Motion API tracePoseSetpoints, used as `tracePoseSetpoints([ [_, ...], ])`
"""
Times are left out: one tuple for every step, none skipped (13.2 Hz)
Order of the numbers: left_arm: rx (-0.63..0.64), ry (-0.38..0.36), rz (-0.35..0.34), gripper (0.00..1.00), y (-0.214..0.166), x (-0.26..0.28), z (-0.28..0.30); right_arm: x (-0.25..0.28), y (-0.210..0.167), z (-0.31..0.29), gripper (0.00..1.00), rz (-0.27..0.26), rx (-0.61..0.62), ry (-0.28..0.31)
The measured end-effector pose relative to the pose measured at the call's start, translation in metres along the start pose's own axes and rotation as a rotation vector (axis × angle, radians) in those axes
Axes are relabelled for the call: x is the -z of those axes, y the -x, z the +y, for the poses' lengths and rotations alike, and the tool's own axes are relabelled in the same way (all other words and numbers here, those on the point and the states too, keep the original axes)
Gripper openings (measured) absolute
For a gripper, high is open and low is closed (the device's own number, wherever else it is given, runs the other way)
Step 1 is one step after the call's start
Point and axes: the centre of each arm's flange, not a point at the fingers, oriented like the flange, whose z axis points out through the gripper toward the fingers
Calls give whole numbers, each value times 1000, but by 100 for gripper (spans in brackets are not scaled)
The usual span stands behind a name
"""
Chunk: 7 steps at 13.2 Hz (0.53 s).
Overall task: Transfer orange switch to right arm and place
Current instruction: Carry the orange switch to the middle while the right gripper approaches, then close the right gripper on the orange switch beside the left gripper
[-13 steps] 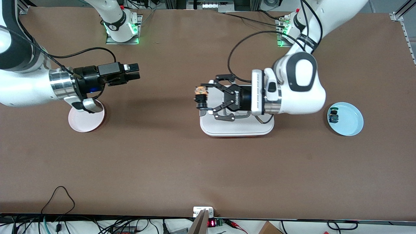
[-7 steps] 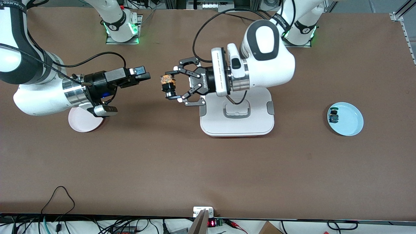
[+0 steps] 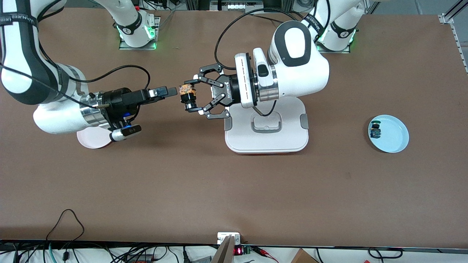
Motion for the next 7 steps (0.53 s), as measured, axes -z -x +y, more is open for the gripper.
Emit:
tracePoseSetpoints([
  [0,0,0,72,0,0,0,-2,-3,3,100,-5,-8,-9],
  [0,0,0,72,0,0,0,-6,-4,5,100,-11,-12,-10],
  [1,0,0,72,0,0,0,-10,-4,6,100,-17,-13,-8],
  [1,0,0,72,0,0,0,-14,-4,7,100,-22,-13,-6],
  [1,0,0,72,0,0,0,-17,-3,7,100,-26,-13,-4],
  [1,0,0,72,0,0,0,-19,-3,7,100,-28,-14,-2],
  [0,0,1,72,-1,0,0,-20,-4,7,98,-25,-14,-3],
])
